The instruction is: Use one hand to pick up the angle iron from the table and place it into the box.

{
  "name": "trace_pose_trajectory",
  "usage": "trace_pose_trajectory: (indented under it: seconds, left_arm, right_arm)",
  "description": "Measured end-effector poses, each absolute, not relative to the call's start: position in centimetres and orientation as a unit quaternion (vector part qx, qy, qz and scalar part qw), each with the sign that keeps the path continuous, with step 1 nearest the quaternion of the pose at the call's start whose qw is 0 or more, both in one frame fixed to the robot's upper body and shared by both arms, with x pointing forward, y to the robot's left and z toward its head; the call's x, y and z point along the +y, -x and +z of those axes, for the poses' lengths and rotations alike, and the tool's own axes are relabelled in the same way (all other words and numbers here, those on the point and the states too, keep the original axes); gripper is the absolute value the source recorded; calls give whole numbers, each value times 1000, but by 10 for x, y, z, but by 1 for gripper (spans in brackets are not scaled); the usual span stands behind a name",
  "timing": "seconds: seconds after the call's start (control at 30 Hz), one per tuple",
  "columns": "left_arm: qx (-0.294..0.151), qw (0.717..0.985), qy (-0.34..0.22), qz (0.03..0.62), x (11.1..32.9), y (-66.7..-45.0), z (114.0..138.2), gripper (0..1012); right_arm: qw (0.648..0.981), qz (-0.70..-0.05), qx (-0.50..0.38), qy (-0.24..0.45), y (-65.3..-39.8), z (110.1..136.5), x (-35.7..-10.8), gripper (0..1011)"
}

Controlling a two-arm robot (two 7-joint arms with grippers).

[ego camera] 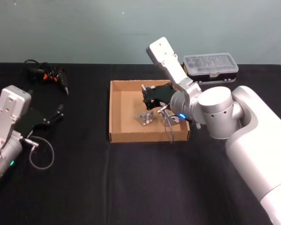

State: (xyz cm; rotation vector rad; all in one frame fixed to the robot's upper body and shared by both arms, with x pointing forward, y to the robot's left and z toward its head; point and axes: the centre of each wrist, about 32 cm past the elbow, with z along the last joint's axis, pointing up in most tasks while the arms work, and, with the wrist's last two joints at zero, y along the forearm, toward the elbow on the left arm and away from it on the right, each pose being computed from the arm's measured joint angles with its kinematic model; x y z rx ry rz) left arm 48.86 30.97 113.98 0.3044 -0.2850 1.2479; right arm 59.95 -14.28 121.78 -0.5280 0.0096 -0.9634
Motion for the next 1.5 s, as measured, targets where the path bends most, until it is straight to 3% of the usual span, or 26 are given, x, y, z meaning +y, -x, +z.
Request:
trace_pose_trajectory:
  seconds: [0.6,1.03,1.5]
  left_arm:
    - [-132,791,-141,580,310,-489,1140,1000]
    - [-132,791,-141,580,310,-489,1140,1000]
    - [-132,791,-141,580,310,-489,1140,1000]
  right_arm:
    - [843,-467,23,266,-601,1207,-148,92]
    - [841,-482,11,248,-595,1209,-155,488]
    - [845,-487,-115,190,-554,1204,-167,901]
